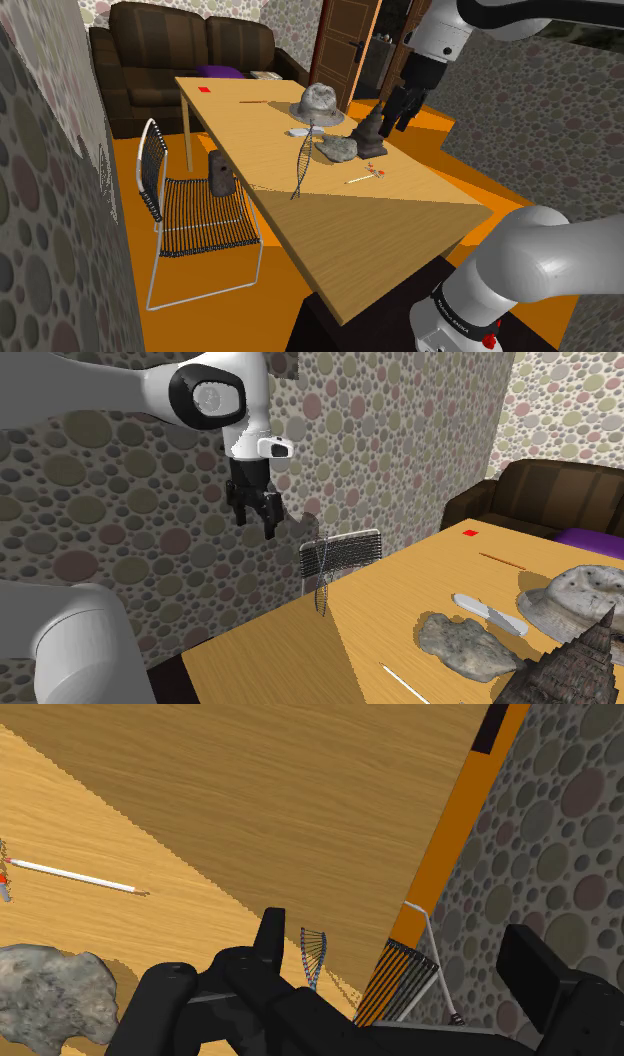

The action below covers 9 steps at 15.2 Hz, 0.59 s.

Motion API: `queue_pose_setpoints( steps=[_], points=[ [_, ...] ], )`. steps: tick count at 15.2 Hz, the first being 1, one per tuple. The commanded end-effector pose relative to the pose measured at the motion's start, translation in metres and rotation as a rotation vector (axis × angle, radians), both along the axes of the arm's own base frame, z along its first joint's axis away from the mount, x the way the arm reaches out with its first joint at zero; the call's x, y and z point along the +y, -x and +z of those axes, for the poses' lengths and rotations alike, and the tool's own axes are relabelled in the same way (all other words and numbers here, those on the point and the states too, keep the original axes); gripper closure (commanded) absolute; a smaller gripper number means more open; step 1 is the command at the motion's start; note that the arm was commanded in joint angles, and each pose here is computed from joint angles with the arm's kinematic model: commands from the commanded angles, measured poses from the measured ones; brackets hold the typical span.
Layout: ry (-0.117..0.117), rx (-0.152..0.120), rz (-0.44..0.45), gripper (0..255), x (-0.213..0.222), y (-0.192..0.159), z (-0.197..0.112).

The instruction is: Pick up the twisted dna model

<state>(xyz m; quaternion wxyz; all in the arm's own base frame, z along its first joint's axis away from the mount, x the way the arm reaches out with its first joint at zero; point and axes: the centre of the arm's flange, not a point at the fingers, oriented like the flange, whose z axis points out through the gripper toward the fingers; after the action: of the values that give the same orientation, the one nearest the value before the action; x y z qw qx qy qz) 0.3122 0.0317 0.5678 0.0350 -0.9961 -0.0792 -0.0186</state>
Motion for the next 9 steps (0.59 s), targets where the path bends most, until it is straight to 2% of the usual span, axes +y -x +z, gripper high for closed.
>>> queue_pose_setpoints(
  steps=[1,9],
  points=[
    [0.000,0.000,0.000,0,0.000,0.000,0.000],
    [-0.081,-0.180,0.114,0,-0.018,-0.044,-0.084]
  ],
)
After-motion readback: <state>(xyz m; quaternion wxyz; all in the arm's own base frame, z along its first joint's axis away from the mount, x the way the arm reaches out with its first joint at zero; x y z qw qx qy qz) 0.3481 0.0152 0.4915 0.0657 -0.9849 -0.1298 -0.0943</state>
